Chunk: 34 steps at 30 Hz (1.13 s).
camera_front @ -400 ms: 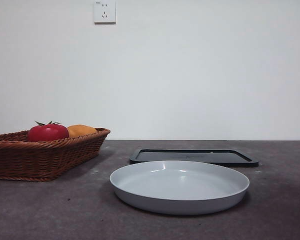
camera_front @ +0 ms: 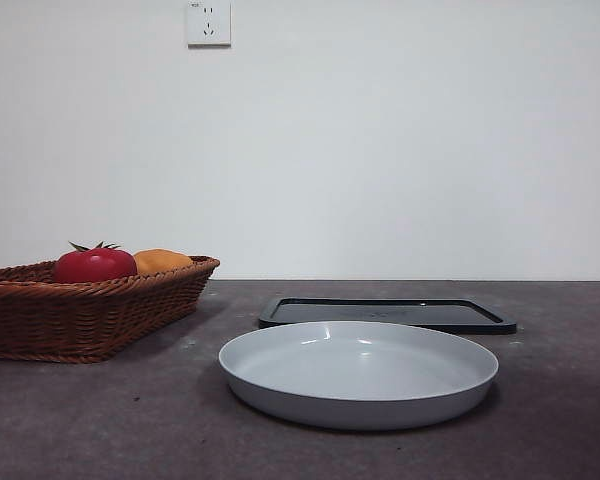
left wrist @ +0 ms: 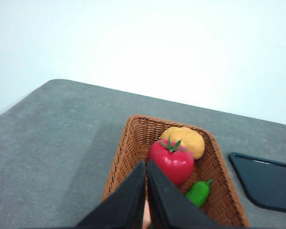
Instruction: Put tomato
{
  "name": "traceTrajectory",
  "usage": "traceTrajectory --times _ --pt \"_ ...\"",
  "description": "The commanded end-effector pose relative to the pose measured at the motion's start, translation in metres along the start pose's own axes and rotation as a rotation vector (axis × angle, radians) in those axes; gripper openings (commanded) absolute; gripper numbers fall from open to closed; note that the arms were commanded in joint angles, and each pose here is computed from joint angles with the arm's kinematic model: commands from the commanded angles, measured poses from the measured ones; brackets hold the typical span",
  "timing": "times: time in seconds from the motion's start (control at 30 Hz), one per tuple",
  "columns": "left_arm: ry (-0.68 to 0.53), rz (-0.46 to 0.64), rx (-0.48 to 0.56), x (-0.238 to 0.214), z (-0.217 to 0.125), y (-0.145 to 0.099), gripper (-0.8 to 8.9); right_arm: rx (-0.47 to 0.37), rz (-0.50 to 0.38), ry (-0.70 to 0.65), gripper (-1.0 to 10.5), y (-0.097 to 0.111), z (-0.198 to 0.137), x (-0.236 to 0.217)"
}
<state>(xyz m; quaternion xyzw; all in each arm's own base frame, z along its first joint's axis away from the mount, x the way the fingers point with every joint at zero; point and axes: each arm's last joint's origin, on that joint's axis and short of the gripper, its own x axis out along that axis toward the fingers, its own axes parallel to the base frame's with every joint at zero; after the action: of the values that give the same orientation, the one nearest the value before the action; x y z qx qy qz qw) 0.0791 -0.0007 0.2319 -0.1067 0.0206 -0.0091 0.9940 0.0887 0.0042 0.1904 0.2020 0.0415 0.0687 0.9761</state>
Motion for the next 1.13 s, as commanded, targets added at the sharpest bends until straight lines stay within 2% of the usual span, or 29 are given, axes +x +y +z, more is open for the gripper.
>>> traceTrajectory --times 0.03,0.23,0.47,0.73,0.9,1.13 --pt "0.023 0.0 -0.015 -0.002 0.022 -0.005 0.07 0.093 0.022 0.006 0.1 0.008 0.016 -0.004" --pt "0.122 -0.078 -0.024 0.009 0.058 -0.015 0.07 0.108 0.052 0.107 0.1 0.023 0.045 -0.004" --pt "0.22 -0.081 -0.052 0.037 0.09 -0.023 0.07 0.102 0.065 0.194 0.1 0.035 0.077 0.015" --pt "0.385 -0.194 -0.087 0.084 0.102 -0.032 0.07 -0.053 0.111 0.282 0.1 0.051 0.113 0.051" --pt "0.464 -0.256 -0.069 0.11 0.104 -0.039 0.07 -0.144 0.132 0.397 0.1 0.063 0.128 0.077" --pt "0.564 -0.283 -0.015 0.132 0.097 -0.047 0.07 -0.162 0.119 0.531 0.1 0.067 0.133 0.106"
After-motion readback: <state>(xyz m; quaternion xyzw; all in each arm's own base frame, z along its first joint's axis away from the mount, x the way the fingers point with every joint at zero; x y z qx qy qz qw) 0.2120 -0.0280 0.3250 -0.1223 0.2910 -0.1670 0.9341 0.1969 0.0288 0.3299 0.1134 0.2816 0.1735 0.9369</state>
